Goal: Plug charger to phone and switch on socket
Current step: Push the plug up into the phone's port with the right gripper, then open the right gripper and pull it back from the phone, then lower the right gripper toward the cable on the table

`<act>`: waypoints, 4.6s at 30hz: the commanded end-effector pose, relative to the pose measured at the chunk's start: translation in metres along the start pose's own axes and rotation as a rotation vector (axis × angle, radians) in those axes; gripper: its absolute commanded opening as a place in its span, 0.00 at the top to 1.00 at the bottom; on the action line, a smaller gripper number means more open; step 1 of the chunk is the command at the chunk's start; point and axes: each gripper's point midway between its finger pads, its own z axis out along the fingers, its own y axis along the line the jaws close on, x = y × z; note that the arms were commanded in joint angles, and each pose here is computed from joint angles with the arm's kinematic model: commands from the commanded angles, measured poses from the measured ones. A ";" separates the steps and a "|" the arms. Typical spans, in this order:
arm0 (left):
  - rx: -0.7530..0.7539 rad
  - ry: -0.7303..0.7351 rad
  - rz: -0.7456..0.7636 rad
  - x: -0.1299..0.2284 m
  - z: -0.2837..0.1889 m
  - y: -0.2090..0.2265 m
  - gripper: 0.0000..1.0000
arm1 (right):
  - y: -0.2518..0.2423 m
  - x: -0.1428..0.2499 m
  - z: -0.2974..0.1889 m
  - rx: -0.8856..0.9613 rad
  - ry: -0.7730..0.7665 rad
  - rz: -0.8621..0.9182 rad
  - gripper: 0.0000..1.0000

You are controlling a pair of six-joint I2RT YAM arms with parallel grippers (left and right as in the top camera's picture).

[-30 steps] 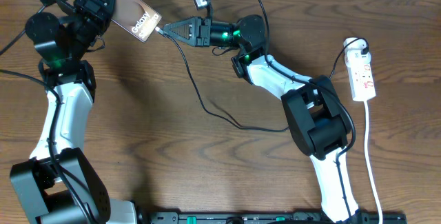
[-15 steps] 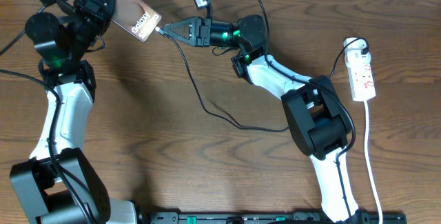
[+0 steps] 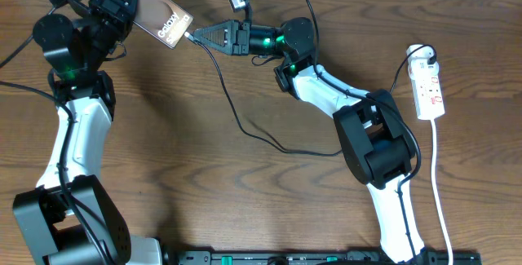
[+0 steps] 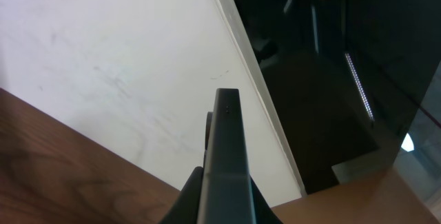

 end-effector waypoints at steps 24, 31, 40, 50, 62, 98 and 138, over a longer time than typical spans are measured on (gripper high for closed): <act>0.026 0.029 0.008 0.007 0.001 -0.015 0.93 | 0.001 -0.004 0.001 -0.005 -0.019 0.145 0.99; 0.040 0.026 0.008 0.007 0.002 -0.019 0.92 | 0.001 -0.004 0.002 -0.005 -0.019 0.151 0.99; 0.046 0.042 0.008 0.012 0.004 -0.021 0.93 | 0.002 -0.004 0.001 -0.009 -0.019 0.143 0.99; 0.092 -0.007 0.056 -0.004 -0.003 -0.032 0.92 | -0.025 -0.001 -0.012 0.076 0.029 0.059 0.99; 0.165 -0.004 0.051 -0.016 -0.014 -0.048 0.93 | -0.056 -0.005 -0.063 0.159 0.116 -0.097 0.99; 0.201 -0.025 0.061 -0.020 -0.017 -0.057 0.93 | -0.157 -0.028 -0.122 1.288 0.090 -0.236 0.01; 0.169 -0.071 0.101 -0.065 -0.059 -0.041 0.93 | -0.231 0.049 -0.099 1.481 0.159 -0.196 0.54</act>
